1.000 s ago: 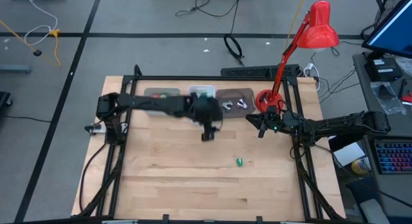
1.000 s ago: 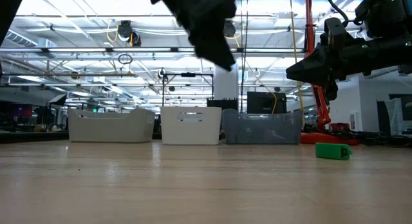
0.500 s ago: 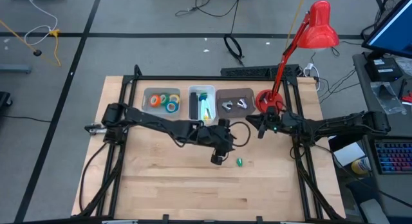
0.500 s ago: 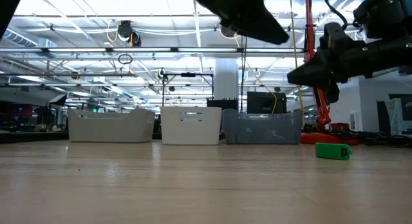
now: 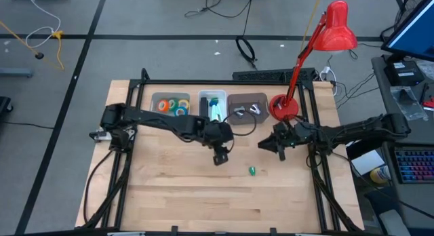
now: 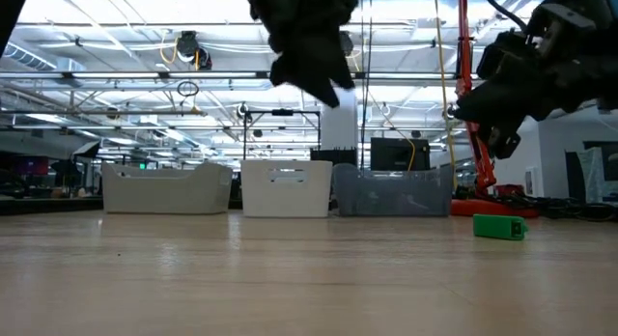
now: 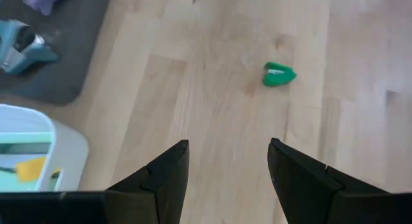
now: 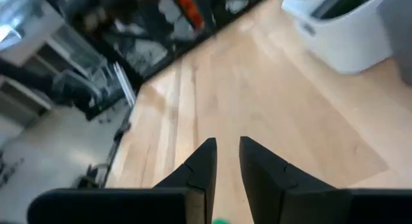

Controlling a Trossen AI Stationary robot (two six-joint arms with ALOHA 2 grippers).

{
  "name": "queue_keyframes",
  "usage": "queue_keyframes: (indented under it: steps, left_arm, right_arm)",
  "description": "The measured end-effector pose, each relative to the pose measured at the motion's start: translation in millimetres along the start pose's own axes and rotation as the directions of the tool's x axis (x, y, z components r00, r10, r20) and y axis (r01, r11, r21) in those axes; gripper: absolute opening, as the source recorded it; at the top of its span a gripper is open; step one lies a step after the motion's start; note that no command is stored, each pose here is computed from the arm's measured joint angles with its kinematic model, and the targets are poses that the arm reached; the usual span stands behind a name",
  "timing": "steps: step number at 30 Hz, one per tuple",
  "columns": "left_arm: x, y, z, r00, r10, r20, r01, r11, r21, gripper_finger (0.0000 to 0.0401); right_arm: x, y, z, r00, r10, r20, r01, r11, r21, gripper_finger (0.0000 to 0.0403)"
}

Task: Pick and place Stapler, Stapler remover, tape
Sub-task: Put the green stapler into the white bin

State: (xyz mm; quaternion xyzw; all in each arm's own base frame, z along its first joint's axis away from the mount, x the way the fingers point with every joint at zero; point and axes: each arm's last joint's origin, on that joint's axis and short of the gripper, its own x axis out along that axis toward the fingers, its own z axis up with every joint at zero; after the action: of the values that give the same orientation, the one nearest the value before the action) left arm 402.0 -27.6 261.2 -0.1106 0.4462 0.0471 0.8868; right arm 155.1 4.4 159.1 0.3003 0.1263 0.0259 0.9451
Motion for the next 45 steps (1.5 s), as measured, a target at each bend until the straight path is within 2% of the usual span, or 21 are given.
queue_keyframes:
  steps: [4,7,10,13,17,20,23,29,31,35,39,42,45]
  left_arm:
    - [-22,-1,4,0.999,-0.012,0.041,0.012,1.0,0.002,0.0212]
    - [-27,3,-2,0.999,-0.003,0.032,0.004,1.0,-0.002,0.0212]
    - [-33,8,-15,1.0,0.002,0.028,-0.001,0.999,-0.036,0.0212]
    - [-38,13,-31,0.997,-0.009,0.075,0.015,0.997,-0.077,0.0212]
    - [-49,20,-51,0.985,-0.038,0.17,0.059,0.991,-0.119,0.0212]
    - [-61,23,-66,0.974,-0.057,0.22,0.085,0.989,-0.12,0.0212]
    - [-71,27,-86,0.978,-0.056,0.203,0.078,0.992,-0.103,0.0212]
    - [-89,38,-117,0.971,-0.059,0.234,0.09,0.988,-0.125,0.0212]
    - [-94,42,-130,0.973,-0.044,0.226,0.075,0.989,-0.131,0.0212]
    - [-104,48,-148,0.967,-0.05,0.251,0.086,0.987,-0.133,0.0212]
    - [-110,53,-162,0.96,-0.052,0.273,0.09,0.987,-0.13,0.0212]
    - [-110,56,-169,0.958,-0.042,0.283,0.083,0.988,-0.132,0.0212]
    - [-109,57,-174,0.96,-0.032,0.277,0.07,0.989,-0.128,0.0212]
  right_arm:
    - [3,11,-3,0.987,-0.034,-0.157,0.033,0.999,-0.009,0.0059]
    - [2,22,-3,0.948,-0.094,-0.304,0.085,0.995,-0.043,0.0059]
    - [-1,37,5,0.904,-0.162,-0.396,0.139,0.987,-0.086,0.0059]
    - [-4,53,19,0.869,-0.239,-0.433,0.201,0.971,-0.133,0.0055]
    - [0,68,32,0.836,-0.294,-0.463,0.263,0.956,-0.132,0.0037]
    - [10,74,35,0.817,-0.282,-0.504,0.275,0.957,-0.091,0.002]
    - [22,76,32,0.788,-0.276,-0.551,0.299,0.953,-0.051,0.0004]
    - [49,81,28,0.742,-0.281,-0.609,0.364,0.931,0.015,0.0001]
    - [59,85,31,0.741,-0.284,-0.609,0.384,0.922,0.038,0.0001]
    - [76,87,33,0.712,-0.327,-0.622,0.484,0.87,0.097,0.0001]
    - [85,81,26,0.675,-0.349,-0.651,0.579,0.797,0.173,0.0001]
    - [88,78,18,0.631,-0.324,-0.705,0.626,0.749,0.216,0.0005]
    - [93,76,16,0.621,-0.289,-0.729,0.633,0.733,0.249,0.0019]
